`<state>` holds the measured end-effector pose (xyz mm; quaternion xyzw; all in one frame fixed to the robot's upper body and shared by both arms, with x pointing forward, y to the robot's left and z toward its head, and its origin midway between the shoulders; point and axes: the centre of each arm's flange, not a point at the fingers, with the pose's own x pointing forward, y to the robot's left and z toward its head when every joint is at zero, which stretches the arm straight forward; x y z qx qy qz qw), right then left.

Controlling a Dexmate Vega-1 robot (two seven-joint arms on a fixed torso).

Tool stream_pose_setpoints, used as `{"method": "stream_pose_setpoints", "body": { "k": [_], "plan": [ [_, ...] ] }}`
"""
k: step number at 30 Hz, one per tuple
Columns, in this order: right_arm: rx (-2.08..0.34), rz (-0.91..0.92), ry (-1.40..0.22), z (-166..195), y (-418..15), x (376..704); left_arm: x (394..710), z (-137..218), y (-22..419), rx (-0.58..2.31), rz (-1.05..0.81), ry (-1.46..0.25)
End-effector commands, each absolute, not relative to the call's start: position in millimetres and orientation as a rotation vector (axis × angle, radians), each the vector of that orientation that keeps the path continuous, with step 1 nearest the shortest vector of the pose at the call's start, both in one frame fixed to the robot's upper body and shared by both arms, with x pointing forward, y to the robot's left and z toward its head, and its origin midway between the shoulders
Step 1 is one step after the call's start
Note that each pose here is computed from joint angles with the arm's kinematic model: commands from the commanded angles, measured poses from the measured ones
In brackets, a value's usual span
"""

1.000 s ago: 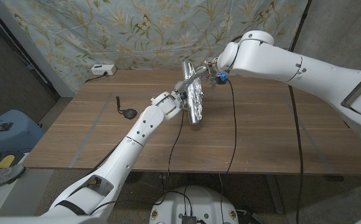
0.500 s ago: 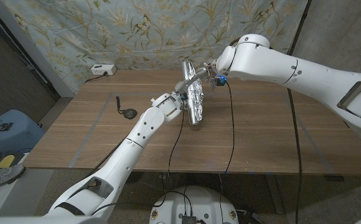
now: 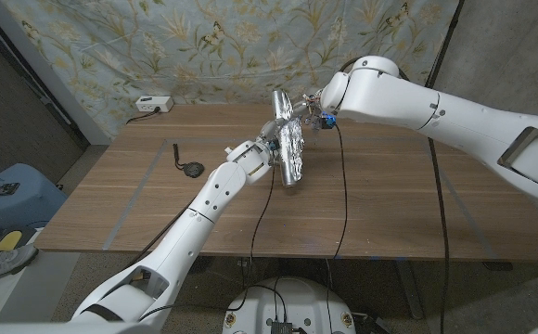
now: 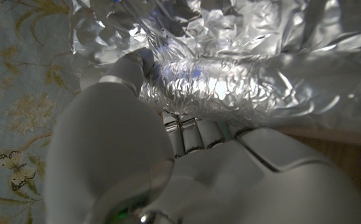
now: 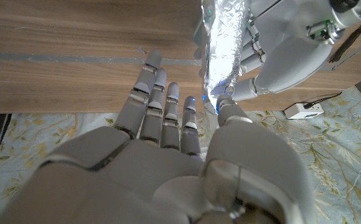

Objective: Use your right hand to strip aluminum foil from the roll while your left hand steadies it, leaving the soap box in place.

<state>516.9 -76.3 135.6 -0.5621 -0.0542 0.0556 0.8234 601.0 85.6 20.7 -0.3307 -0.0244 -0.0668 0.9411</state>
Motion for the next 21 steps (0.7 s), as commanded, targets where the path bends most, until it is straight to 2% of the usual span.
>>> {"method": "stream_pose_setpoints", "body": {
  "k": [1, 21],
  "plan": [
    [-1.165, 0.105, -0.138, 134.6, -79.4, 517.1, 600.4, 16.4, 86.7, -0.696, -0.139, -0.048],
    [-1.101, 0.116, -0.146, 128.2, -85.1, 523.8, 603.1, 9.8, 79.7, -0.734, -0.251, -0.102]
  ]
}}
